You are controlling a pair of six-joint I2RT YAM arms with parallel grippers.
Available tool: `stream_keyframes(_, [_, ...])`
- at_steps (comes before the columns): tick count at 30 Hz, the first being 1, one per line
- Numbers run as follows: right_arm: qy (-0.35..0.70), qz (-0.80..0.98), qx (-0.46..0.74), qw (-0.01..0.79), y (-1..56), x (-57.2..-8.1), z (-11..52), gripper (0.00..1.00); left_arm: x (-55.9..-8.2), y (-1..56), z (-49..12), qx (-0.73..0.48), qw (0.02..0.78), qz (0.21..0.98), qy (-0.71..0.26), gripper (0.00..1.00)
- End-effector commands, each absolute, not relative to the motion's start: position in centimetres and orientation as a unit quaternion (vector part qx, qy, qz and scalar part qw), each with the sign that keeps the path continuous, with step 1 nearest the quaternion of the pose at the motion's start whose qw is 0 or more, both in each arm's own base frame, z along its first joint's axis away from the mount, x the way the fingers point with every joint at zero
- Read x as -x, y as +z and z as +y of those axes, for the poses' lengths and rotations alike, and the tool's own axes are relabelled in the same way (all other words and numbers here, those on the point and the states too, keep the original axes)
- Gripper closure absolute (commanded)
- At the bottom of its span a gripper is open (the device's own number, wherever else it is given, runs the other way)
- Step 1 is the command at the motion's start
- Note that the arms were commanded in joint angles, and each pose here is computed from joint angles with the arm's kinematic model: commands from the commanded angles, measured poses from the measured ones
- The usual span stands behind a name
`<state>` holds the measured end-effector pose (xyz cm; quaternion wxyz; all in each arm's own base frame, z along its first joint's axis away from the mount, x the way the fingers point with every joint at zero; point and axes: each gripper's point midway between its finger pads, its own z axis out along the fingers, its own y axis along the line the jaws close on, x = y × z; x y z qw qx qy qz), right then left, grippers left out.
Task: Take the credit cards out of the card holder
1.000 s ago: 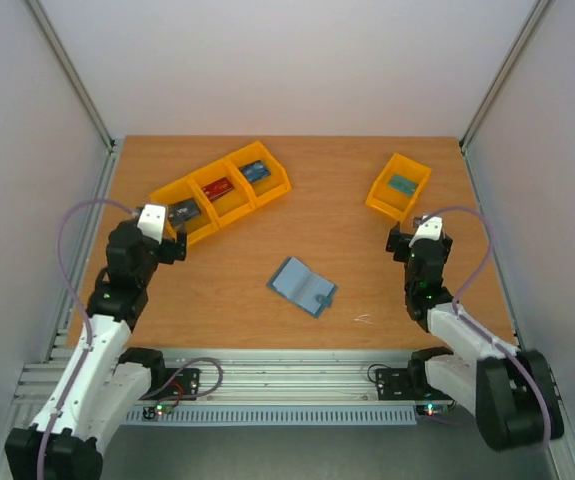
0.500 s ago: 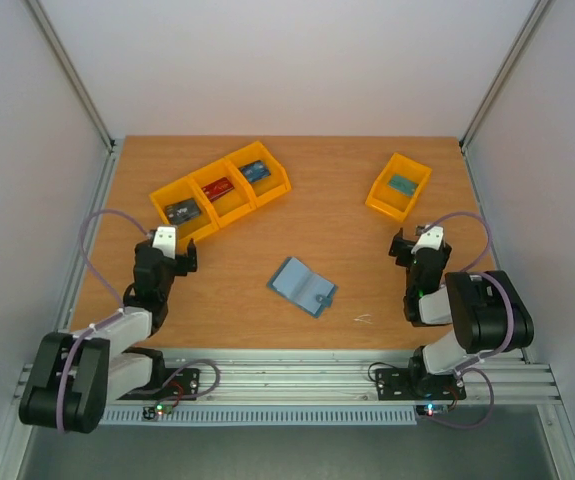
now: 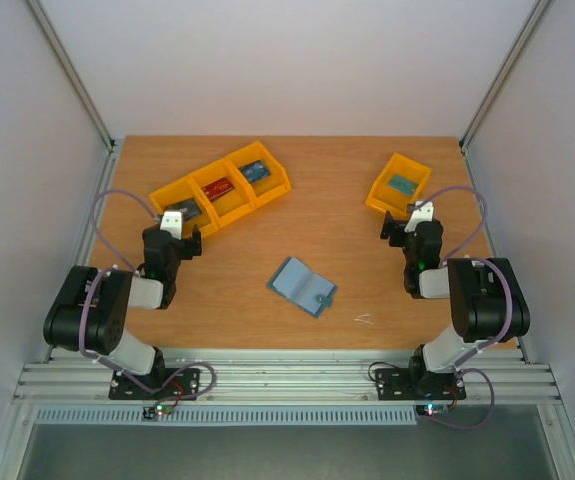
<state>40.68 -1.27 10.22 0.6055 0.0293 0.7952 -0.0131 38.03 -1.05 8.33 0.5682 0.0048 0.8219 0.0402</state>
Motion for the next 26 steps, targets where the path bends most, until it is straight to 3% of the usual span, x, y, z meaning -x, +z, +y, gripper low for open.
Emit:
stream_keyframes(1, [-0.006, 0.816, -0.022, 0.577, 9.33, -40.87, -1.25, 0.02, -39.89, 11.59, 0.01, 0.026, 0.615, 0.786, 0.057, 0.01])
stream_keyframes(26, [-0.006, 0.815, -0.022, 0.578, 9.39, -40.86, -1.25, 0.02, -39.84, 11.62, 0.82, 0.050, 0.613, 0.785, 0.068, 0.01])
